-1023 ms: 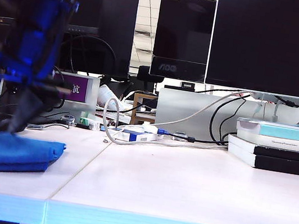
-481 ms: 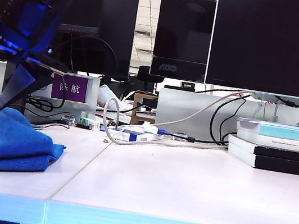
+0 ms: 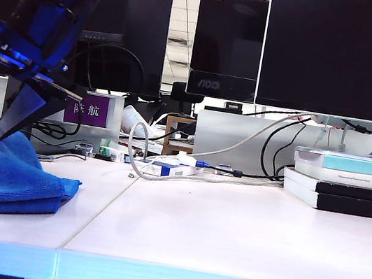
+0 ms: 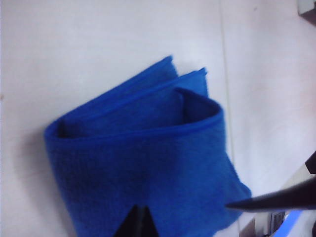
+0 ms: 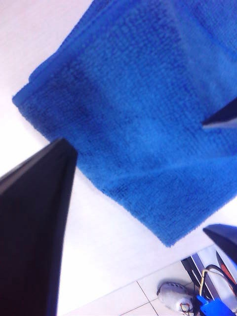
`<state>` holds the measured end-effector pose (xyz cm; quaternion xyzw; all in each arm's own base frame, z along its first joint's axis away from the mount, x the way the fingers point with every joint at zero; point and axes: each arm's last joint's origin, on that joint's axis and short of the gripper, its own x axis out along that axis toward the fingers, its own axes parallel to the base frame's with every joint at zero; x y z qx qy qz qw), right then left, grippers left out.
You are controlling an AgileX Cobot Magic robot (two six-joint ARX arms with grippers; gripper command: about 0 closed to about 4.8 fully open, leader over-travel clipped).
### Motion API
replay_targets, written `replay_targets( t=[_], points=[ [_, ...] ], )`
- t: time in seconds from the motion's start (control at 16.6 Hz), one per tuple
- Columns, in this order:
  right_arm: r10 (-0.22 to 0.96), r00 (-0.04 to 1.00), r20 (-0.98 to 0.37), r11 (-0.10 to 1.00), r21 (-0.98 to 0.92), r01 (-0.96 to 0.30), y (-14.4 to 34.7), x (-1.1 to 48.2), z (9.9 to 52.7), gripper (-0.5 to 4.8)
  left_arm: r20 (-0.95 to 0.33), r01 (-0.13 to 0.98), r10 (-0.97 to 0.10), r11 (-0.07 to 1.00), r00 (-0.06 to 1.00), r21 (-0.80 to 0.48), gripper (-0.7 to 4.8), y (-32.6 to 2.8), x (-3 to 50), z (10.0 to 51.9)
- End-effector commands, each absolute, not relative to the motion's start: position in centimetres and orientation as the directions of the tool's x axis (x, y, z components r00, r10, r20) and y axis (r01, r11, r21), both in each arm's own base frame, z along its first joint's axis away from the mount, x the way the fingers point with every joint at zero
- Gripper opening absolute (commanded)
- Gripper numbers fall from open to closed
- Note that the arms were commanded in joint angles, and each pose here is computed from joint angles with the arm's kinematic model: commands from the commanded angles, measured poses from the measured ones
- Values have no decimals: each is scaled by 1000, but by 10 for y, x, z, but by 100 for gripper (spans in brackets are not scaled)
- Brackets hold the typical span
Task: Wipe the table from right to left using the rag.
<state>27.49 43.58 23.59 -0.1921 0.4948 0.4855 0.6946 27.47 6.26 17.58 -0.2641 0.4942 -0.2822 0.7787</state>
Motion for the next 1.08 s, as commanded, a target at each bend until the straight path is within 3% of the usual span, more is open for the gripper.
replay_targets(
  t=[0.06, 0.36, 0.54, 0.9, 0.96, 1.08],
  points=[
    [517, 13, -856, 408, 233, -883, 439, 268, 242, 252, -621, 193, -708, 697, 335, -691, -5, 58, 281, 167],
    [499, 4, -867, 395, 223, -891, 437, 268, 241, 252, -637, 263, -725, 689, 261, -676, -5, 30, 297, 146],
    [489, 4, -872, 399, 220, -890, 432, 269, 246, 252, -724, 242, -652, 757, 226, -607, -5, 23, 300, 134],
    [569, 74, -819, 405, 200, -892, 409, 271, 300, 250, -778, 217, -590, 806, 215, -551, -5, 25, 302, 126],
    [581, 110, -807, 416, 178, -892, 403, 270, 313, 213, -765, 222, -606, 794, 216, -566, -5, 25, 302, 126],
    [590, 238, -771, 477, 95, -874, 386, 273, 343, 63, -723, 249, -653, 756, 225, -606, -5, 22, 300, 135]
  ],
)
